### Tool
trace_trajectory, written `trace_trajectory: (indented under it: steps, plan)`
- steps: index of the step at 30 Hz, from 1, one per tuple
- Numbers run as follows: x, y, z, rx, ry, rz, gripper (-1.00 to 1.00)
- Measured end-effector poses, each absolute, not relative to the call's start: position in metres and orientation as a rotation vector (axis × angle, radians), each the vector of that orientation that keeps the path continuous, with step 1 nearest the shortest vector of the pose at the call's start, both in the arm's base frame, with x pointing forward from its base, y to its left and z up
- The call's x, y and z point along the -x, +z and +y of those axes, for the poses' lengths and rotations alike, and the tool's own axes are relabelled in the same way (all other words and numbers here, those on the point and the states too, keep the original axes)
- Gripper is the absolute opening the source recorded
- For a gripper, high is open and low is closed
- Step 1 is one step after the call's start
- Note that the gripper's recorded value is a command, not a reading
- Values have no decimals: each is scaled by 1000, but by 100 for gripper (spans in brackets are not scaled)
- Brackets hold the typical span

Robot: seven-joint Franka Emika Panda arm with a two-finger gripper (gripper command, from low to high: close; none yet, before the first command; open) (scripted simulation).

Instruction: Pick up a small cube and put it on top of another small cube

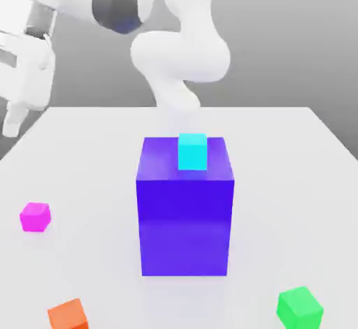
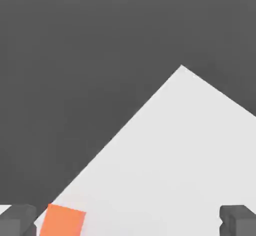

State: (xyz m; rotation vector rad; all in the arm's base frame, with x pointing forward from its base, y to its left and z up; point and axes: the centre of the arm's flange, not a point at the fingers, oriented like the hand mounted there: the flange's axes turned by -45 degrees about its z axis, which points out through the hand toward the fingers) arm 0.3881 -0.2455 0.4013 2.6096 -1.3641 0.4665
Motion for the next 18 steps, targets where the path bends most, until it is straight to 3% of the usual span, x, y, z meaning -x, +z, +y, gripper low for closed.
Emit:
trace_trajectory:
  steps: [10,18]
  plan:
    - [-301,276,-318,-2357,191,-1910,0]
    - [-231,195,-329,-2131,14,-2299,0]
